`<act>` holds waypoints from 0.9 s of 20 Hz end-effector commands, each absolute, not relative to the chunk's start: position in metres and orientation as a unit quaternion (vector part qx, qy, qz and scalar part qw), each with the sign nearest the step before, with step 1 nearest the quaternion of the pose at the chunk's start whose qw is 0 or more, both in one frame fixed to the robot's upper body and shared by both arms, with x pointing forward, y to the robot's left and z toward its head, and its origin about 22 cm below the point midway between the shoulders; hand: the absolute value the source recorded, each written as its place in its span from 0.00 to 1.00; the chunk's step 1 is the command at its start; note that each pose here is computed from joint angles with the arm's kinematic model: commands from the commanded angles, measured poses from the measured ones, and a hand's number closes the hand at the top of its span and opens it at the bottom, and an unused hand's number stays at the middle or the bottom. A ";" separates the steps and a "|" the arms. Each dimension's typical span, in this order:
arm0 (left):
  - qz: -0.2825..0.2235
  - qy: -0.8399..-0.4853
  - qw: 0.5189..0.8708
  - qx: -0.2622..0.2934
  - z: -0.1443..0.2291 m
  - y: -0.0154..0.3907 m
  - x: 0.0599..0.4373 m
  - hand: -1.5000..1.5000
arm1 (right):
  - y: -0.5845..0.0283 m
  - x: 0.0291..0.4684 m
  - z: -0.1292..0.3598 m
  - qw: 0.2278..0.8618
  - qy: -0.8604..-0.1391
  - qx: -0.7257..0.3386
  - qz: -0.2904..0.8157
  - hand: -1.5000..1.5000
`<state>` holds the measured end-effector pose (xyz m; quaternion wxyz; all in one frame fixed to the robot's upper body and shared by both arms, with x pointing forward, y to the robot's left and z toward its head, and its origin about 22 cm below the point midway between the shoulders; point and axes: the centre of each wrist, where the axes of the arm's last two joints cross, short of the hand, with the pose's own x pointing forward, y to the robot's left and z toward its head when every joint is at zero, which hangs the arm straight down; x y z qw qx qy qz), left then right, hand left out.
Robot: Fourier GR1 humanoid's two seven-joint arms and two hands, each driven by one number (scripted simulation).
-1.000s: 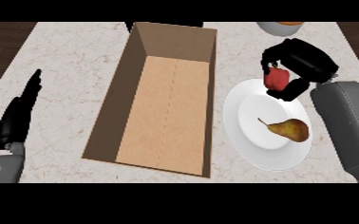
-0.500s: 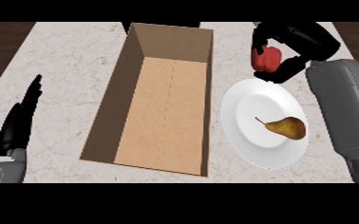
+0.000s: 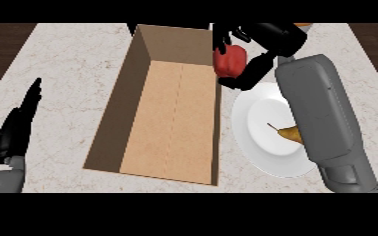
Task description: Pick the bell pepper from the plate and place it in the cardboard box
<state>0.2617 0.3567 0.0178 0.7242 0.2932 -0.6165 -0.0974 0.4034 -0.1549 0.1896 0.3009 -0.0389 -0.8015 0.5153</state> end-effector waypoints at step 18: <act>-0.111 -0.635 0.716 0.270 0.018 0.354 0.273 0.50 | 0.009 0.397 0.159 0.389 -0.749 -0.055 0.534 1.00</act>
